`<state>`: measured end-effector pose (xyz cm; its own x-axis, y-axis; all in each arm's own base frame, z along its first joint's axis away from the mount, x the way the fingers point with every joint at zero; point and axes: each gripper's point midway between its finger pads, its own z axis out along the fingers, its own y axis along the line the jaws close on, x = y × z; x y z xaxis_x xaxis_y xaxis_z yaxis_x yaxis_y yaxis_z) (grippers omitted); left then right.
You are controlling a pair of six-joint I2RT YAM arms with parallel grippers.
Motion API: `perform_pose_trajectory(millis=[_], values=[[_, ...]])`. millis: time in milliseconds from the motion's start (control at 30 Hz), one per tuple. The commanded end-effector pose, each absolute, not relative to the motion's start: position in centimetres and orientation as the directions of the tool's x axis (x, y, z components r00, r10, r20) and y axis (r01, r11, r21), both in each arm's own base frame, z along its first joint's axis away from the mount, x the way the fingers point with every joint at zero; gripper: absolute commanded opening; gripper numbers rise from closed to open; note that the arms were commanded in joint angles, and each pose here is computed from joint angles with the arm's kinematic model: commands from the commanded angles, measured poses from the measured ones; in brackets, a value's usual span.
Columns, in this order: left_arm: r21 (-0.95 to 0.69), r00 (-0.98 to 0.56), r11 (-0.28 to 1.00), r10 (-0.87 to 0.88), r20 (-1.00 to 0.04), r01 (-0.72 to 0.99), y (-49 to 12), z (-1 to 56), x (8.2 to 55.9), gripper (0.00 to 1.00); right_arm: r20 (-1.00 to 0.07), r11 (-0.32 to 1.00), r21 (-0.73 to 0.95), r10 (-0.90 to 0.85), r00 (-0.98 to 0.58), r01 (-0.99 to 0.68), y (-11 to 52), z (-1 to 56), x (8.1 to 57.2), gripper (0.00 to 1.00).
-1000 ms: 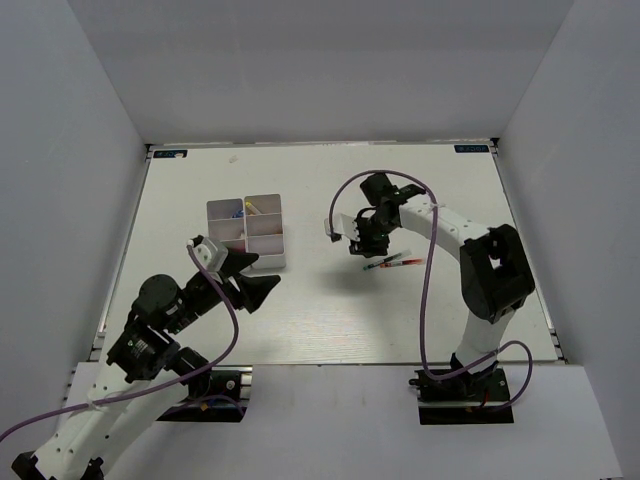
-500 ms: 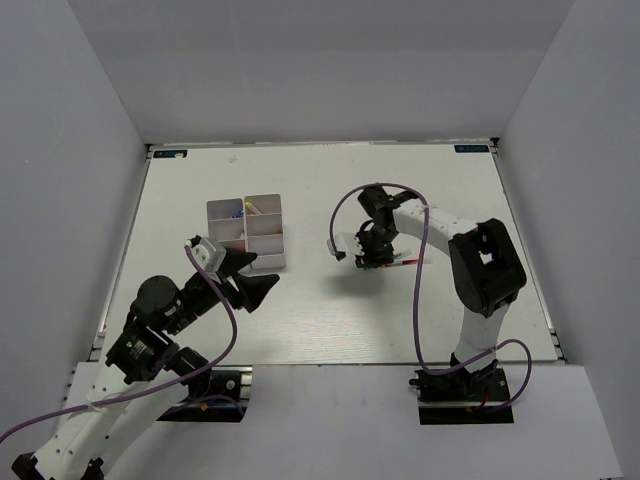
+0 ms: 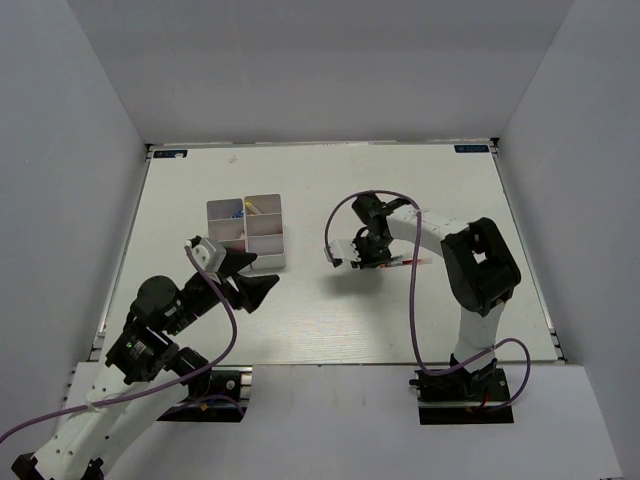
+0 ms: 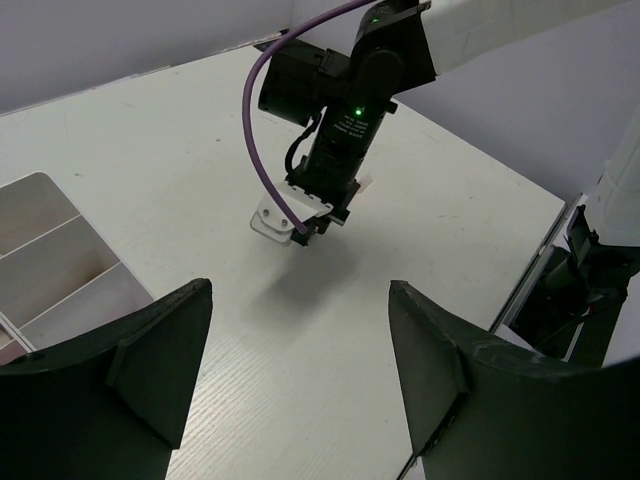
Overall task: Sort the stationery into containers
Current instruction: Pick up the pen from the center of the board, then place the pen in the storage box.
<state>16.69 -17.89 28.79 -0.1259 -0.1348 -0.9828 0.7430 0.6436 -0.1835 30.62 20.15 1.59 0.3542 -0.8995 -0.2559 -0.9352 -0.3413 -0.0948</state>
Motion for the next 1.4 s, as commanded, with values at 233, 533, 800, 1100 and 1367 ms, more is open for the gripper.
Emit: perform_pose_trajectory(millis=[233,533,800,1100,1367], values=[[-0.169,-0.085,0.638,-0.160,-0.983,0.751,-17.6,30.7,16.3,0.81,-0.386,-0.334,-0.057,-0.862,0.329,-0.941,25.5,4.7,30.8,0.00],[-0.143,-0.026,0.599,-0.200,-0.980,0.788,-17.4,32.2,14.9,0.81,-0.725,-0.282,-0.203,-0.601,0.337,-0.938,37.7,21.7,32.4,0.00],[-0.094,0.032,0.527,-0.225,-0.974,0.845,-17.8,33.1,13.0,0.81,-0.929,-0.319,-0.105,-0.305,0.208,-0.942,44.1,27.7,29.0,0.00],[-0.082,0.044,0.507,-0.232,-0.972,0.858,-17.9,33.4,12.5,0.81,-0.973,-0.413,0.029,-0.219,0.069,-0.910,48.7,27.8,26.5,0.00],[-0.075,0.044,0.502,-0.221,-0.974,0.862,-18.1,33.3,12.5,0.81,-0.973,-0.417,0.041,-0.224,0.059,-0.908,50.4,26.0,26.9,0.00]])
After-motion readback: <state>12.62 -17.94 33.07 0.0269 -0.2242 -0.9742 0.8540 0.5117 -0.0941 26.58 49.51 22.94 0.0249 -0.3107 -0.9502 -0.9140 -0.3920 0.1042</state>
